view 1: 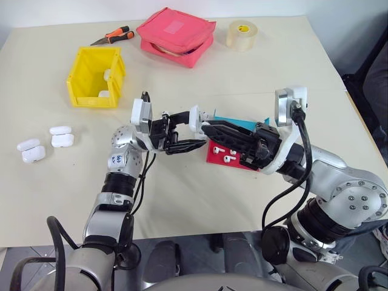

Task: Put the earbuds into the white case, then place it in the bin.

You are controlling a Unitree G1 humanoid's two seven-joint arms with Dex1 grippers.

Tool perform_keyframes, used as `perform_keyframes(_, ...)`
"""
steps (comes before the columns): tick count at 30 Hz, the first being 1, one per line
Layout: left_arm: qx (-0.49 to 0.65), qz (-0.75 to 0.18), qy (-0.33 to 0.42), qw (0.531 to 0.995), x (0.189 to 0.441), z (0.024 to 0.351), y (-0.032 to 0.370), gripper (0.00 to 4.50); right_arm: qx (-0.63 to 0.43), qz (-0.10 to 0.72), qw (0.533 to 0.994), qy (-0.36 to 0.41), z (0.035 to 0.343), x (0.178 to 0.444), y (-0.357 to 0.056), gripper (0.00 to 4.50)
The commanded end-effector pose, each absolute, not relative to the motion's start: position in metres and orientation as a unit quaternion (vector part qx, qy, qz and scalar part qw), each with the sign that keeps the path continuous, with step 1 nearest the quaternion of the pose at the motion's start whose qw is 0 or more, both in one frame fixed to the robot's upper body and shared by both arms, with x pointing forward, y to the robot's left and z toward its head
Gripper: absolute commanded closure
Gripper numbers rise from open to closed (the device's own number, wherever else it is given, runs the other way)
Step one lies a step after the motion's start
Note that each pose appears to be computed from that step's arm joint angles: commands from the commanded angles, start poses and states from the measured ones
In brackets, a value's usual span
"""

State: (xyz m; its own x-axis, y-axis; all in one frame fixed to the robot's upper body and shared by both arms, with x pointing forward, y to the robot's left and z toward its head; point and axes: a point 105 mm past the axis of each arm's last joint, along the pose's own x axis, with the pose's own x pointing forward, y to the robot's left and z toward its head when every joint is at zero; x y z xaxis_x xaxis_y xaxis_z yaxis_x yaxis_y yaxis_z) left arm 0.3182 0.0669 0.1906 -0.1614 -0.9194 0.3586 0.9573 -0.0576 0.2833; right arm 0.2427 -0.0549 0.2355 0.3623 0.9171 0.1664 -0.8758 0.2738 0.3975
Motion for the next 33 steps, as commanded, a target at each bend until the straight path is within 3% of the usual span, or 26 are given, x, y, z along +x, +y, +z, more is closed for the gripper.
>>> perform_keyframes(1,-0.02,-0.766,-0.261,0.587,0.301,0.198,0.064,1.71,0.214,0.566,0.795,0.035,0.238,0.239,-0.049,4.06)
perform_keyframes(12,-0.028,-0.768,-0.268,0.581,0.299,0.198,0.063,1.71,0.206,0.539,0.815,0.05,0.231,0.254,-0.055,4.06)
perform_keyframes(33,-0.033,-0.76,-0.26,0.595,0.303,0.191,0.068,1.71,0.185,0.544,0.818,0.023,0.266,0.245,-0.064,4.06)
